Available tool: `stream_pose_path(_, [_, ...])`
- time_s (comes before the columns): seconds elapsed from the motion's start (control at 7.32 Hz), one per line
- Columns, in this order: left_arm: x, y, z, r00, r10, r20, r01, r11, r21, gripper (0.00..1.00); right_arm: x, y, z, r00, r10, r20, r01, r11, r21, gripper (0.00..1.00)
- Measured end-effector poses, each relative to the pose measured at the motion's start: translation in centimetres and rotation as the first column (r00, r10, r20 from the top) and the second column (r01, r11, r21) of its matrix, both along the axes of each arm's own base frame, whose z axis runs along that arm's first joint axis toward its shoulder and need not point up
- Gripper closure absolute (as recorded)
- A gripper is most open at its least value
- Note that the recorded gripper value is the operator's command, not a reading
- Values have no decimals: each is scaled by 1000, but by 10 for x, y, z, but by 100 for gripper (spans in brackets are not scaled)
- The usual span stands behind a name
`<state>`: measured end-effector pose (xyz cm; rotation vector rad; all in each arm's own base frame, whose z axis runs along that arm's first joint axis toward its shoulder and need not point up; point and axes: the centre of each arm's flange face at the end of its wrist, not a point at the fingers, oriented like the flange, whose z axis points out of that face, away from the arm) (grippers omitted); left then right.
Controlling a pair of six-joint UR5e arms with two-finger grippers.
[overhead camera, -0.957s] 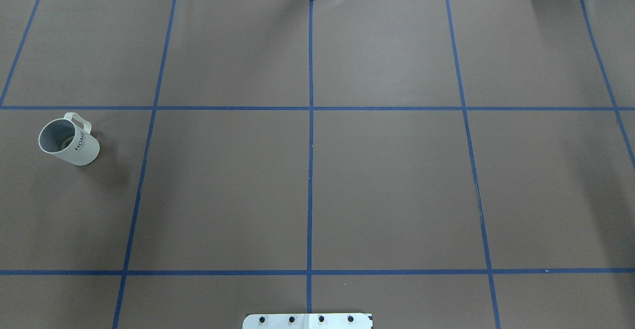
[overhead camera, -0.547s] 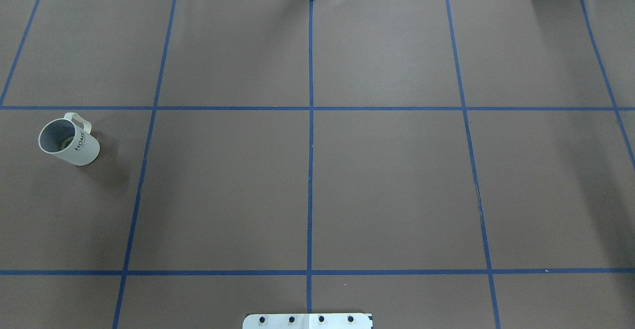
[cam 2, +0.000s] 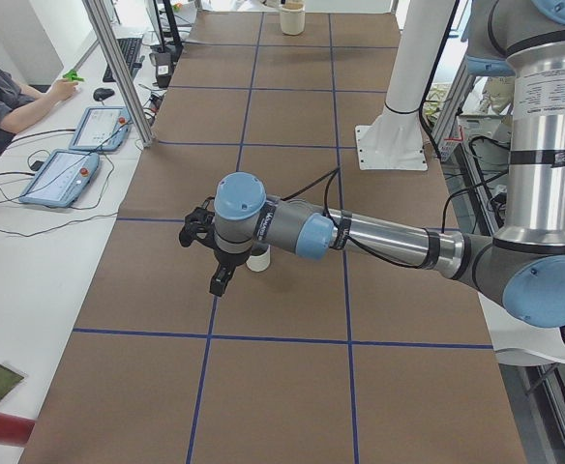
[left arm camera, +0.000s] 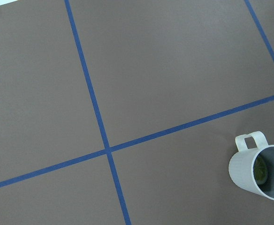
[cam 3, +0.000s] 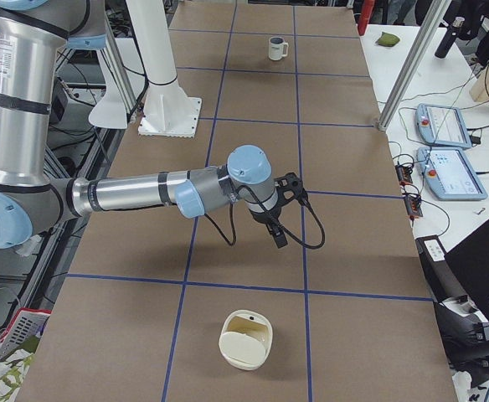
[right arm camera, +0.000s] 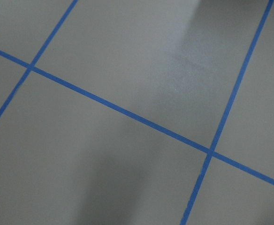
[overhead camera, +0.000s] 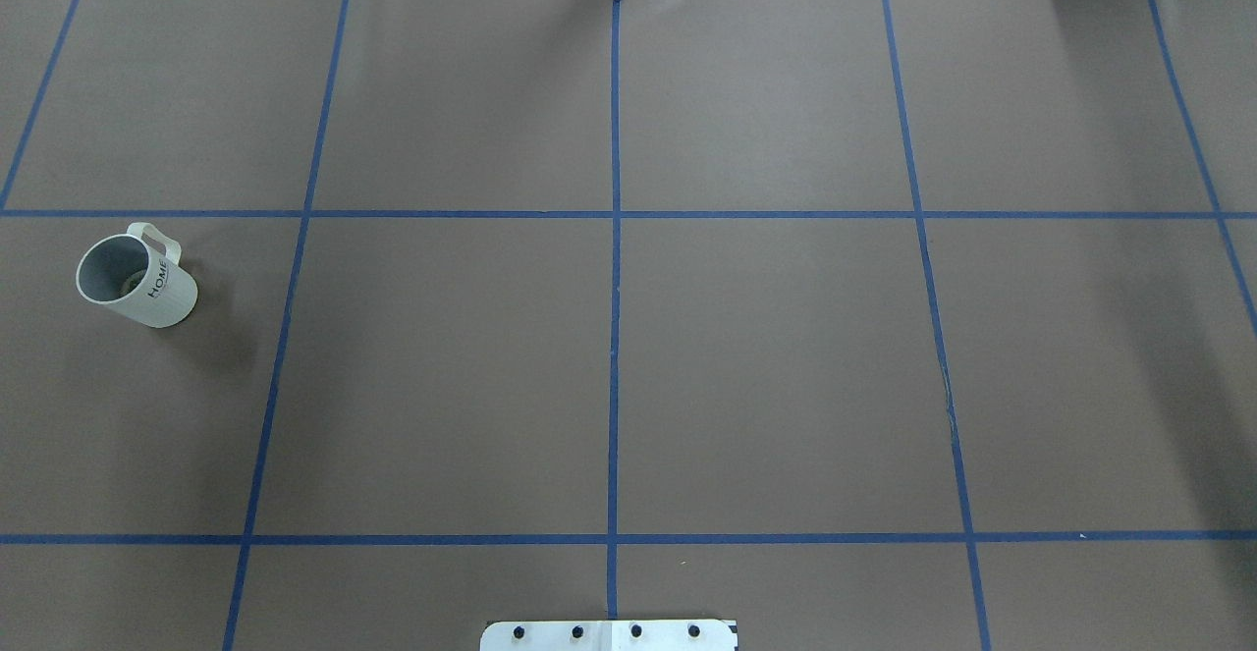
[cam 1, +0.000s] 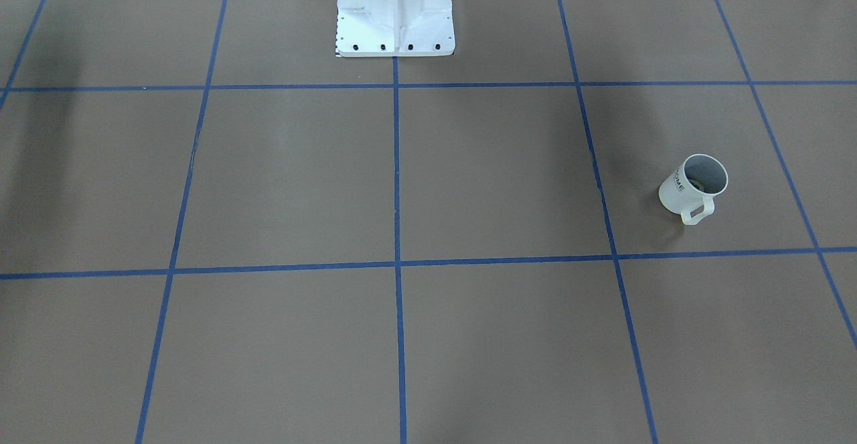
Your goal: Left arm hands cup to right arm to dump lemon
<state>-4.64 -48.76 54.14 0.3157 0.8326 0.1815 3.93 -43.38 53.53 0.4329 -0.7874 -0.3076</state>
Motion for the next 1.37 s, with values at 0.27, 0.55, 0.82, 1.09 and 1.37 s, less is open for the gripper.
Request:
stream_pose_path(0.27, [47, -5, -1, 998, -52, -40, 48, 994, -103, 0, -10, -7, -11, 999, 22, 26, -22, 999, -28, 0])
stream_pose_path(0.55, [100, -10, 8, 989, -135, -59, 124, 979, -161, 0, -30, -13, -18, 999, 34, 40, -31, 997, -76, 0])
stream_pose_path(0.82, [158, -12, 11, 980, -195, -38, 185, 965, -184, 0, -38, -16, -21, 999, 32, 44, -29, 996, -84, 0])
stream_pose_path(1.09, [193, -9, 8, 982, -188, -26, 180, 966, -183, 1, -38, -16, -22, 998, 32, 45, -28, 996, -85, 0])
stream_pose_path(1.37, [219, -2, 8, 987, -158, -9, 155, 973, -172, 30, -39, -16, -21, 998, 31, 45, -27, 996, -86, 0])
